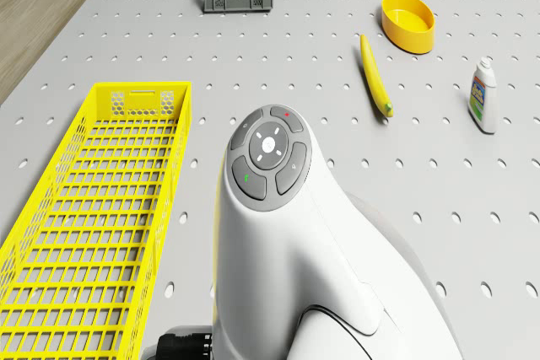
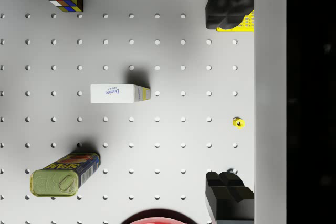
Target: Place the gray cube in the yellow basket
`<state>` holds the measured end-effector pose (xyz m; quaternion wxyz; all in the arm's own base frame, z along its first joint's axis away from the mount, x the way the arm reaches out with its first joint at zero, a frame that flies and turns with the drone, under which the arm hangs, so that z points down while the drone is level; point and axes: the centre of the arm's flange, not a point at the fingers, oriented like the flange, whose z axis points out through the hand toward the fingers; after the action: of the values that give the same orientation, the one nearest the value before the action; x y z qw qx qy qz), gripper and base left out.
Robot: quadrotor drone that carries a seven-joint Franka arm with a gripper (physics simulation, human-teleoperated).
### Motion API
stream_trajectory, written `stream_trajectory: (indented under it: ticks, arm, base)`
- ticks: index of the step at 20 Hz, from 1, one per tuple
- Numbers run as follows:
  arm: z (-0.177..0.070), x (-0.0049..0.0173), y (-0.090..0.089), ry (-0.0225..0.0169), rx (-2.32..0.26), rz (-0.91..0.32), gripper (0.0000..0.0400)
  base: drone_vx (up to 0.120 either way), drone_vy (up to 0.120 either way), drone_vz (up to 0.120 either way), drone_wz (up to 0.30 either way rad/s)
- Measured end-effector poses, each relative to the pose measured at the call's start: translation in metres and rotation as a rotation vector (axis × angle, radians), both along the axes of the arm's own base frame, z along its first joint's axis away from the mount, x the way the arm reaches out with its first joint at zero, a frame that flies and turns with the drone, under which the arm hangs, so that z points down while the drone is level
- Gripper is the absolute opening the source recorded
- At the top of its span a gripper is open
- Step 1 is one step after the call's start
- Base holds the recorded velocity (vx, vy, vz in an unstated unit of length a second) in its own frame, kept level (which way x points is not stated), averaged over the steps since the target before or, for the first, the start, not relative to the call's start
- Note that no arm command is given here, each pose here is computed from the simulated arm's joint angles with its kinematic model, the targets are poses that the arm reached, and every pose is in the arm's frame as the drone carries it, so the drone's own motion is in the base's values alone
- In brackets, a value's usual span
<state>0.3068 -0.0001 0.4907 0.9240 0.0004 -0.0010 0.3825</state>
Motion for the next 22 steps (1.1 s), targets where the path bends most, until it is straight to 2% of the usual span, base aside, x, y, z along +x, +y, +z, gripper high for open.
stream_trajectory:
  ticks: [7,12,16,22]
  arm:
    - [0.0000,0.0000,0.0000,0.0000,0.000,0.000,0.0400]
    - [0.0000,0.0000,0.0000,0.0000,0.000,0.000,0.0400]
    - [0.0000,0.0000,0.0000,0.0000,0.000,0.000,0.0400]
    - [0.0000,0.0000,0.0000,0.0000,0.000,0.000,0.0400]
  base:
    - [0.120,0.000,-0.120,0.000]
    - [0.120,0.000,0.000,0.000]
    - [0.120,-0.070,0.000,0.000]
    - [0.120,0.000,-0.120,0.000]
